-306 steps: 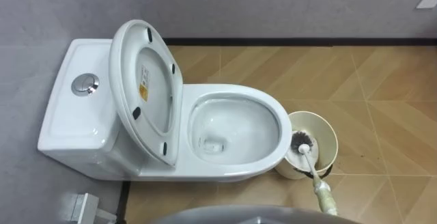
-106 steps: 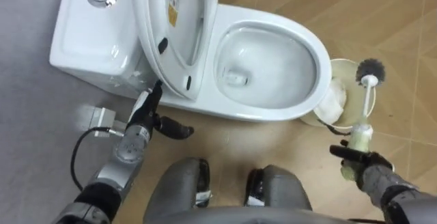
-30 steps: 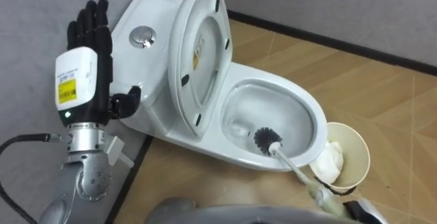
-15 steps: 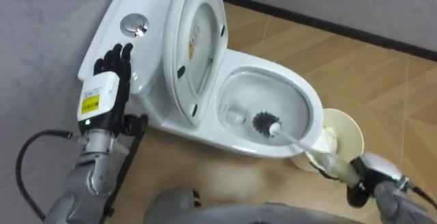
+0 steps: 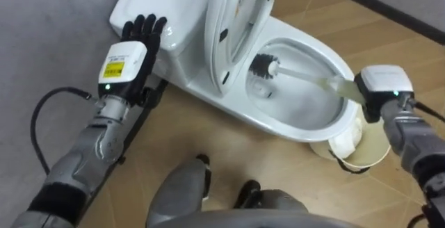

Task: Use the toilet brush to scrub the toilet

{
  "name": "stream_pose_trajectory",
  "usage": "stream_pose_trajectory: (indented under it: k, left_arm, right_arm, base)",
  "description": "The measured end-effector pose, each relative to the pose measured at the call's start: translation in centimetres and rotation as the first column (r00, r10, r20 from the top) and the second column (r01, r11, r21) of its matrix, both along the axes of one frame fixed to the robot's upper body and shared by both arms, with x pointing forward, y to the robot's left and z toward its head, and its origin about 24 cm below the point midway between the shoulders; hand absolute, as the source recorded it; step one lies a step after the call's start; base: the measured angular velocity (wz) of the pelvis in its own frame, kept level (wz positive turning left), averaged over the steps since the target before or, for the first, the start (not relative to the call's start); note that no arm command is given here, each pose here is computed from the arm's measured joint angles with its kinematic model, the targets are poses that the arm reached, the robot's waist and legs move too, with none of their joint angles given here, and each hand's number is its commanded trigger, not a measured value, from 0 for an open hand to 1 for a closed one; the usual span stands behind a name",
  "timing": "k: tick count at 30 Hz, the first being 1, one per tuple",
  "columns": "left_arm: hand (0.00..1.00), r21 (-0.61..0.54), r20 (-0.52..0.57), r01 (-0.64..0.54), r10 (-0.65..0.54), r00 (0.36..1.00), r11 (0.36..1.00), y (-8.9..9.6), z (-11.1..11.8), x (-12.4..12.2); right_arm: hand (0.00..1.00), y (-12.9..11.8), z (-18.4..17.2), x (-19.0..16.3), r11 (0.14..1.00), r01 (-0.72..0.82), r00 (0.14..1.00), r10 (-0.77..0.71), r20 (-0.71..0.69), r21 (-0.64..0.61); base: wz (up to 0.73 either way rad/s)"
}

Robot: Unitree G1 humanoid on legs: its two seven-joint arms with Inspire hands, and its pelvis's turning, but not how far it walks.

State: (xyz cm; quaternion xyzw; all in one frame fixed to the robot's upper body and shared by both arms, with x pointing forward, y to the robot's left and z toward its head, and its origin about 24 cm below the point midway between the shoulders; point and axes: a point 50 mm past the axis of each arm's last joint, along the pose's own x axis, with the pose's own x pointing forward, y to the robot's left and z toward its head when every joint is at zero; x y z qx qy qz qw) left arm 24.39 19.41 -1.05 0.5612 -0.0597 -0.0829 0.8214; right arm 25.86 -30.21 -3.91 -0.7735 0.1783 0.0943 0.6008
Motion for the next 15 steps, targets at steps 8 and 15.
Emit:
stream_pose_trajectory:
  k: [8, 15]
  left_arm:
    - [0.0, 0.003, 0.142, 0.046, -0.046, 0.989, 0.999, -0.7, 2.2, 1.7]
    - [0.0, 0.018, 0.274, 0.05, -0.053, 0.96, 0.999, -0.5, 4.3, 3.2]
  right_arm:
    - [1.0, -1.4, 4.0, 2.8, 0.982, -0.066, 0.988, 0.088, 0.126, -0.175]
    - [1.0, -2.5, 6.7, 3.8, 0.962, -0.071, 0.969, 0.13, 0.212, -0.262]
  base:
    - [0.0]
    - [-0.03]
